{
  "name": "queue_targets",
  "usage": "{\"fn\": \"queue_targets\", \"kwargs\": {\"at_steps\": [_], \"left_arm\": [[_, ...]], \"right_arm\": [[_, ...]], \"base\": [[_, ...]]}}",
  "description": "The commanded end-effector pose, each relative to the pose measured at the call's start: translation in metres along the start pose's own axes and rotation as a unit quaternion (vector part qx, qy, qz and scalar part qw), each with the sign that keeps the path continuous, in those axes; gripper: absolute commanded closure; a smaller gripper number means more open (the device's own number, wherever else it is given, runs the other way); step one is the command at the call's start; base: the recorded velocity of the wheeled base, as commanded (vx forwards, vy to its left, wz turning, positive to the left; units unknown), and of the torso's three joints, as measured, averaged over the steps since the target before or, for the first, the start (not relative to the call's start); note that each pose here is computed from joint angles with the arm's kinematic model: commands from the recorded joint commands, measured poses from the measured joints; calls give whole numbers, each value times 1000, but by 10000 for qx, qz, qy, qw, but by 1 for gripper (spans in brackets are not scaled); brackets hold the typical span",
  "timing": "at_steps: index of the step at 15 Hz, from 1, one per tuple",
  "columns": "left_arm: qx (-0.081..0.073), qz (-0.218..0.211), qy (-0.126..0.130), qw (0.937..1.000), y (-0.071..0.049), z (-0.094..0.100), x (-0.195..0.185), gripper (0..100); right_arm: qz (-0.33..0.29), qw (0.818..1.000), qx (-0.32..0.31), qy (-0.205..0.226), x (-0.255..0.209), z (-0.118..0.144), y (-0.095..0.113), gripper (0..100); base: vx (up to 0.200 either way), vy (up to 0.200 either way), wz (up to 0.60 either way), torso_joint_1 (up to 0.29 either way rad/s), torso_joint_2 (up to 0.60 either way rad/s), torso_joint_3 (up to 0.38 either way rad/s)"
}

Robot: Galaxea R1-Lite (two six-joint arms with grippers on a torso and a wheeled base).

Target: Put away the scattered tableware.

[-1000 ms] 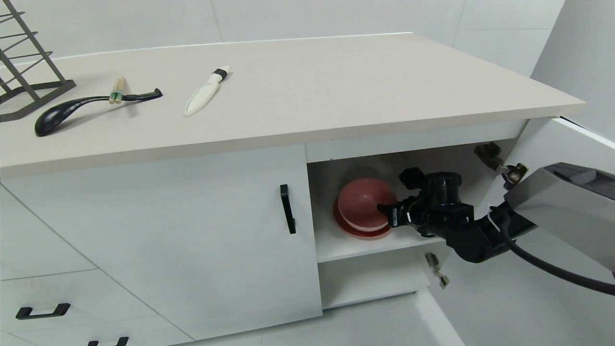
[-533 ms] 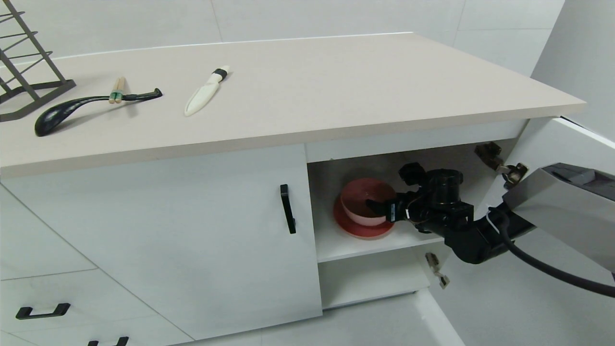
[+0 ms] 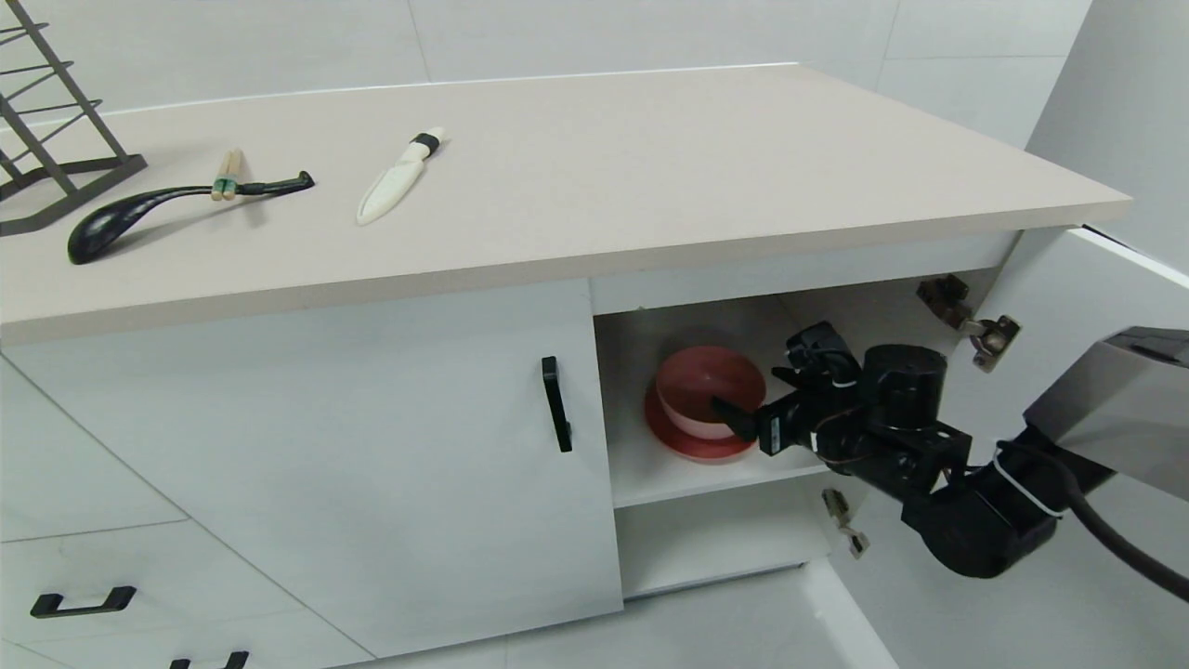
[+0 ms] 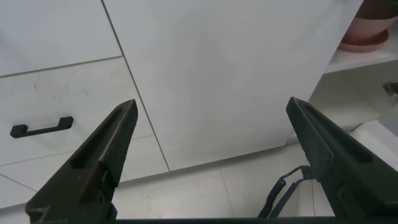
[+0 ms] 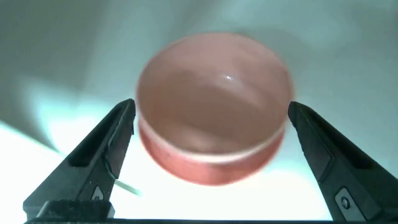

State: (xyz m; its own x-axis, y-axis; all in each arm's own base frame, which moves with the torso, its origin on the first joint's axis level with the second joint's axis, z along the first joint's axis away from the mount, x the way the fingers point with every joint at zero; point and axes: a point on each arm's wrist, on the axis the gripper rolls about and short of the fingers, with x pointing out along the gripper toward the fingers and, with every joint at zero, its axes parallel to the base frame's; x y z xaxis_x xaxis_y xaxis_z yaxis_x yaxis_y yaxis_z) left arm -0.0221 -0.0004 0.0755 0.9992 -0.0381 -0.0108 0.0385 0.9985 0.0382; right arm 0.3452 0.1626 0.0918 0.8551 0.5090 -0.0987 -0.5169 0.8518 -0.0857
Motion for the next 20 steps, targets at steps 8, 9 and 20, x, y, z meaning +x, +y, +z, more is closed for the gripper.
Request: {"fn": "queue_targets", "kwargs": {"at_steps": [8,9,20], "left_arm": [[-9,-2,7,10000,0,0,0,0],[-9,6,0,10000,0,0,0,0],[-100,23,-38,9999,0,0,-1,0]], "right_arm": [[351,9973,-326,-554,-140,33,32,0],[351,9973,-326,-561,-151,34,32,0],[-978,9950,-80,-181,-275,24,9,0]], "base": [[0,0,0,0,0,0],[0,0,0,0,0,0],[0,0,0,0,0,0]]}}
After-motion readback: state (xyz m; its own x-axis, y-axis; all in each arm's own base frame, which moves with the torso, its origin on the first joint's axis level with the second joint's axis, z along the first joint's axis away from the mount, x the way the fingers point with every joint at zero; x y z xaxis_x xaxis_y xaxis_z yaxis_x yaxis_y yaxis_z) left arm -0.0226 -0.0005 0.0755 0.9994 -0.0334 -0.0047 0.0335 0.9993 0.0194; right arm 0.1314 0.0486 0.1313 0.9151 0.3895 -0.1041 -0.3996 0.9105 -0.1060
